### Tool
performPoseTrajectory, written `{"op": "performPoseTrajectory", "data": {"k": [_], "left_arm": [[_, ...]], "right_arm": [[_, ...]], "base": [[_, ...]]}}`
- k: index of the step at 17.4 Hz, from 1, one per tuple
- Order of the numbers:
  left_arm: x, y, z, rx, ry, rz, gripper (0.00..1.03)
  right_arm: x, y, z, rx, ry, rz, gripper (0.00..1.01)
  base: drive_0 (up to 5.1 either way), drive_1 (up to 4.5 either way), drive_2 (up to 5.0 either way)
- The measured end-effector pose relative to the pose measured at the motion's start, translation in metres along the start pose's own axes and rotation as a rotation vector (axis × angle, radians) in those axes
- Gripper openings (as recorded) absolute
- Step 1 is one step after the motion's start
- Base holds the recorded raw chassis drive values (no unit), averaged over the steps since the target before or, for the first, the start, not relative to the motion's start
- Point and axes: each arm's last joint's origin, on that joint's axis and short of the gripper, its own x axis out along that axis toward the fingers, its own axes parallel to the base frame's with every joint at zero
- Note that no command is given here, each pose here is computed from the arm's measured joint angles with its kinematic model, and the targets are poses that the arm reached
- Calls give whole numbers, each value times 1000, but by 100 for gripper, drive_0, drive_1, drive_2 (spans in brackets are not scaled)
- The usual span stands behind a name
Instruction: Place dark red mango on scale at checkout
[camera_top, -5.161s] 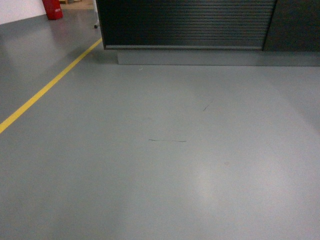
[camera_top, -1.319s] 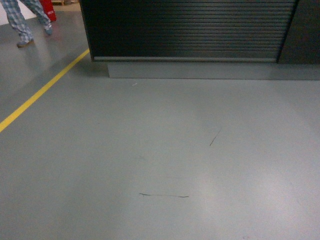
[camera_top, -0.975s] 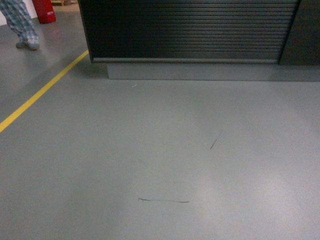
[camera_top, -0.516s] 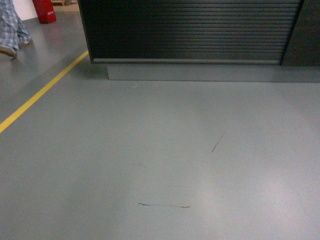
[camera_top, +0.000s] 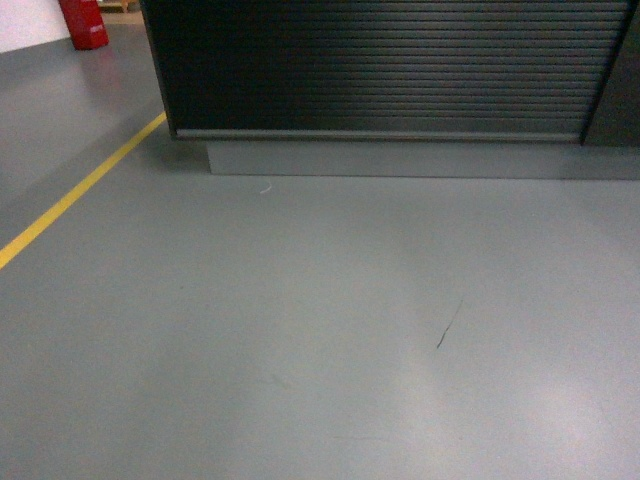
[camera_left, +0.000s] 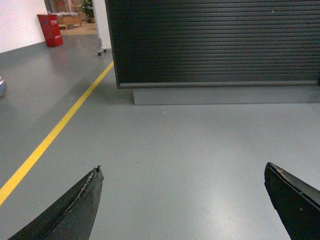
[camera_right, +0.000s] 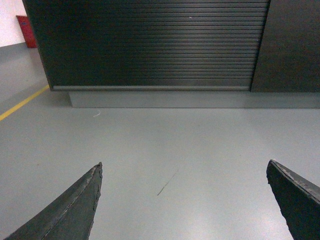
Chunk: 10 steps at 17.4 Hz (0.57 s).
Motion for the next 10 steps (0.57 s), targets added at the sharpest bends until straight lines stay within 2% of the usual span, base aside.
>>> {"op": "performPoseTrajectory", "data": {"k": [10], "left_arm": [[0, 0, 0, 0, 0, 0, 98]], "right_arm": [[0, 0, 0, 0, 0, 0, 98]], "base": [[8, 226, -210]]}}
